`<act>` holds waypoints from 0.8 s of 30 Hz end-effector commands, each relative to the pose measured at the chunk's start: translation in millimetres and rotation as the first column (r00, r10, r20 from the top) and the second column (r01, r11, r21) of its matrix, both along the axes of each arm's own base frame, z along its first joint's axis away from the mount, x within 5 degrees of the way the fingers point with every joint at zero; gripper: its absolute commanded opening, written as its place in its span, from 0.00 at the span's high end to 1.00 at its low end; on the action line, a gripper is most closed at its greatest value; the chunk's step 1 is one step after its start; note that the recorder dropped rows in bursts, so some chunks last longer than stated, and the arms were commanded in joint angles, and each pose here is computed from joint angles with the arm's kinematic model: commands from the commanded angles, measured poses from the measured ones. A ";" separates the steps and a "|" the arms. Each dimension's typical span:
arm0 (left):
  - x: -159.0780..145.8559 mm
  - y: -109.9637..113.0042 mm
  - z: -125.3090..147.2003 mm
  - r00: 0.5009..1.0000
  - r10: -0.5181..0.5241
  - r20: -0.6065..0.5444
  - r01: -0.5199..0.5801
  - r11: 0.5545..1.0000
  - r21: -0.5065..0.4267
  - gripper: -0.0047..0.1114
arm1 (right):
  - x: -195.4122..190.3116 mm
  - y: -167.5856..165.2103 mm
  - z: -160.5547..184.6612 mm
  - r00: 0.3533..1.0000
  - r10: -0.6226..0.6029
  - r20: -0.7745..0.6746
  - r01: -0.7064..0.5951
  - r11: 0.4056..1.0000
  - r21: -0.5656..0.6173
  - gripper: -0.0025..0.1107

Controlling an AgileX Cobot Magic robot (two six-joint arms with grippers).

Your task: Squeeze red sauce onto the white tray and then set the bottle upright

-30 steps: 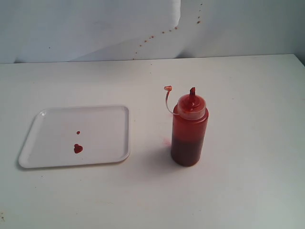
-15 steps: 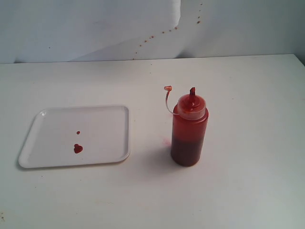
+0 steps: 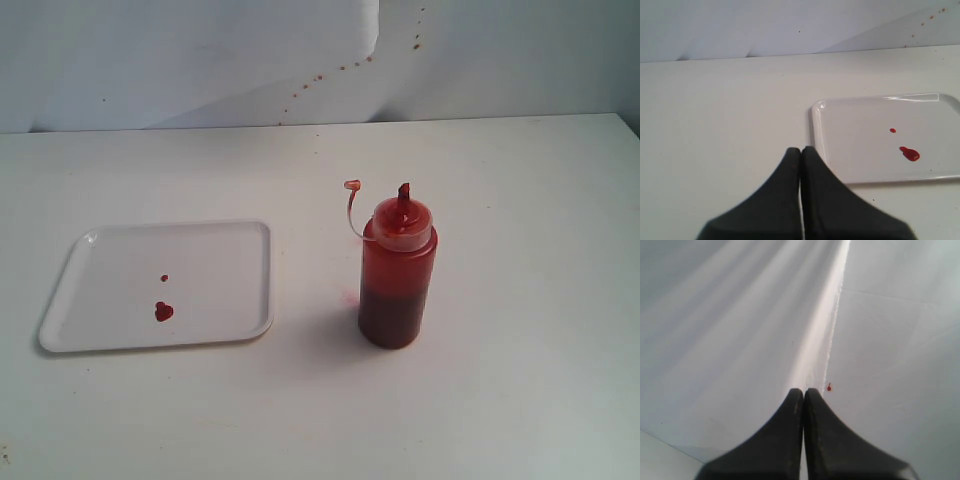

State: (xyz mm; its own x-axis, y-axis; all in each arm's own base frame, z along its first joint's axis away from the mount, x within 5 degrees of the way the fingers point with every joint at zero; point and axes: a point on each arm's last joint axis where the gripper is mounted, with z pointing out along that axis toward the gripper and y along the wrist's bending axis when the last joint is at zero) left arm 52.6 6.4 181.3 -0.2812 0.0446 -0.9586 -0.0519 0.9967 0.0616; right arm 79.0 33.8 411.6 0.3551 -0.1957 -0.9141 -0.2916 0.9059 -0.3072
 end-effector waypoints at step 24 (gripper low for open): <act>0.4 -7.0 -1.0 0.997 -0.080 0.004 0.080 0.997 -0.003 0.96 | 0.2 -0.3 -1.8 1.000 -0.003 -0.005 0.003 1.000 0.004 0.98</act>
State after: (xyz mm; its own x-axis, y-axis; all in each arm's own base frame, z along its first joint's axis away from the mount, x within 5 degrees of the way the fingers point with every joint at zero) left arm 52.6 0.1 180.6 -0.2848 0.0640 -0.9564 0.0203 0.9979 0.0608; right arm 79.0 33.8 411.6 0.3551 -0.1957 -0.9141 -0.2916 0.9059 -0.3072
